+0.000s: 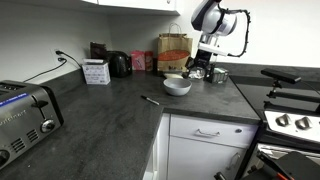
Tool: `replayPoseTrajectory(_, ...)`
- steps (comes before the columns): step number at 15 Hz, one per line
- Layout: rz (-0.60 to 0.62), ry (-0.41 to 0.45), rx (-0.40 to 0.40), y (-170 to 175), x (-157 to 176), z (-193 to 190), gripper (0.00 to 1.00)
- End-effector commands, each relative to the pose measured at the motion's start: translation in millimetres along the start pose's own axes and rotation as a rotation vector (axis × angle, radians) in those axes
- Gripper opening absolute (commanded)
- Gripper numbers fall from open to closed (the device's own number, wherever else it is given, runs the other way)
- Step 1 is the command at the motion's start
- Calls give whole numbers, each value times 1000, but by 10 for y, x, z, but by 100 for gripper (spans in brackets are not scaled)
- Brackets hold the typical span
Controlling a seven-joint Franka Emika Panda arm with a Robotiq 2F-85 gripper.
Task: Move the grey bowl to the left
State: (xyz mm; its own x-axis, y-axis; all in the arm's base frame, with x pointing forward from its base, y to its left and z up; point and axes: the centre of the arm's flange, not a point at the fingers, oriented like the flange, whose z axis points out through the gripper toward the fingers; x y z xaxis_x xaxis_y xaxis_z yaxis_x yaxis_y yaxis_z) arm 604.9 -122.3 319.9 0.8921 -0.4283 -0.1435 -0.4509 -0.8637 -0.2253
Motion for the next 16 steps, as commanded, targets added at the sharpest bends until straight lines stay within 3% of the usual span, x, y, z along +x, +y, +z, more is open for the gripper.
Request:
replayPoseTrajectory(1, -6, -46, 29, -46, 345, 122, 97)
replayPoseTrajectory(2, -5, -50, 27, -46, 403, 179, 74)
replayPoseTrajectory(5, -17, -64, 30, -32, 549, 324, 62)
replayPoseTrajectory(13, -39, -97, 22, -92, 706, 578, 1)
replayPoseTrajectory(16, -49, -74, 19, -126, 710, 518, 0)
